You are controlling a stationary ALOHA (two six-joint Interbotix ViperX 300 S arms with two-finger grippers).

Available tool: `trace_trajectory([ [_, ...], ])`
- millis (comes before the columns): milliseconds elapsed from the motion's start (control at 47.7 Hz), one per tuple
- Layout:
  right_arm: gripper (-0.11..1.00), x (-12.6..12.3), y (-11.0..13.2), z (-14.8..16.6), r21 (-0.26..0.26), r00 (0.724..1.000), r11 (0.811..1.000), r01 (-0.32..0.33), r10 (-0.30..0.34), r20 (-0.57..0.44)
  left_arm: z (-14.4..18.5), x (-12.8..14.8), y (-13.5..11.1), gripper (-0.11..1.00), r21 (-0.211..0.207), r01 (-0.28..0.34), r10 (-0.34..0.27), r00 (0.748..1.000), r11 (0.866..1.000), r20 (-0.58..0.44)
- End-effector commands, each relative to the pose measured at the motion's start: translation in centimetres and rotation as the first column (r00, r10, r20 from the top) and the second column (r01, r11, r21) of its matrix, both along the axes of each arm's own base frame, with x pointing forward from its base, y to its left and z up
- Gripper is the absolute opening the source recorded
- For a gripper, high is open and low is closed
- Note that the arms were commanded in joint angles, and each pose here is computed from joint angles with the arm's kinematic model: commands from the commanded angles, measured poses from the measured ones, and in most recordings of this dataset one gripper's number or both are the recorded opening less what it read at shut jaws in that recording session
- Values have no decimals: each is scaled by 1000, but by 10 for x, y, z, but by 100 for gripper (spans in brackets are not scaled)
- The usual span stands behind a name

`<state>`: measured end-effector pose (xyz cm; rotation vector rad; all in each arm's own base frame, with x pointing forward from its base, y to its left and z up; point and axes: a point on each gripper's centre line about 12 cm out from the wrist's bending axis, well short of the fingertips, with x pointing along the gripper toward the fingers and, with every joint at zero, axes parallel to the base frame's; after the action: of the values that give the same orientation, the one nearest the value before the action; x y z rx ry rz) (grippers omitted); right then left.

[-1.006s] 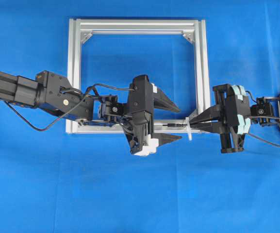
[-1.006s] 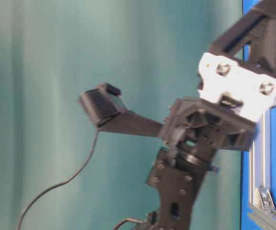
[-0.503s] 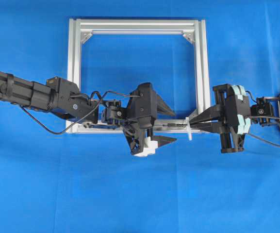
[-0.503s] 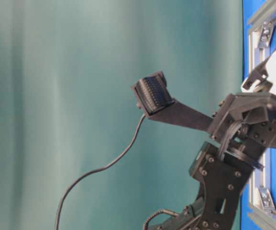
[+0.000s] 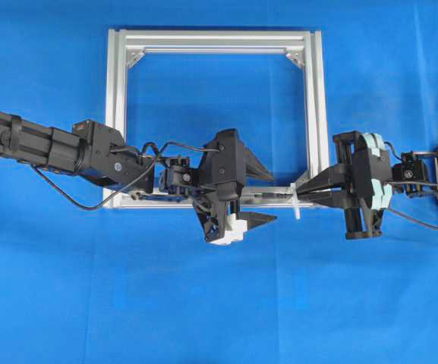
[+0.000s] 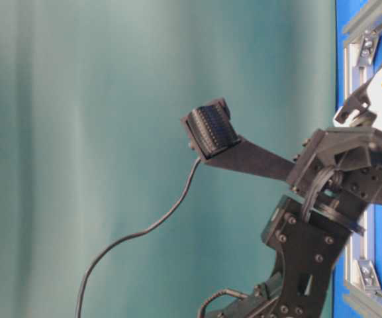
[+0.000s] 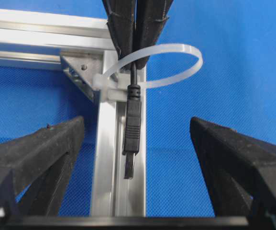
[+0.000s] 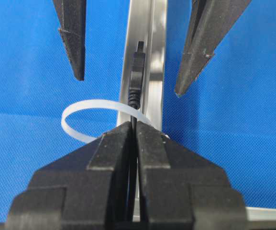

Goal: Insert the wire through the string loop located on the right side.
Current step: 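Close the left gripper on the plug past the loop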

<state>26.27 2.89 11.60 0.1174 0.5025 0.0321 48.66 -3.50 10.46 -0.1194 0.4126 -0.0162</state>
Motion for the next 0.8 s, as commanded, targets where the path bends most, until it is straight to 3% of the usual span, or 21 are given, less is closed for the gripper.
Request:
trace_trajectory([
  [0, -4, 4, 1, 6, -1, 1000, 1000, -4, 4, 28, 17, 6, 1, 86, -1, -2, 2, 999, 1000, 46],
  [252, -4, 4, 1, 6, 0, 1000, 1000, -4, 4, 29, 16, 6, 1, 85, 0, 0, 0, 999, 1000, 43],
  [356, -4, 4, 1, 6, -1, 1000, 1000, -4, 4, 28, 16, 6, 1, 80, -1, -1, 1, 999, 1000, 41],
  [419, -4, 4, 1, 6, 1, 1000, 1000, -3, 3, 29, 16, 6, 1, 68, 2, 0, 0, 999, 1000, 42],
  [629, -4, 4, 1, 6, 1, 1000, 1000, -3, 3, 26, 17, 6, 1, 9, 34, 13, -15, 999, 999, 44],
  [776, -4, 4, 1, 6, -1, 1000, 1000, -4, 4, 28, 17, 6, 1, 8, 38, 15, -17, 999, 999, 46],
])
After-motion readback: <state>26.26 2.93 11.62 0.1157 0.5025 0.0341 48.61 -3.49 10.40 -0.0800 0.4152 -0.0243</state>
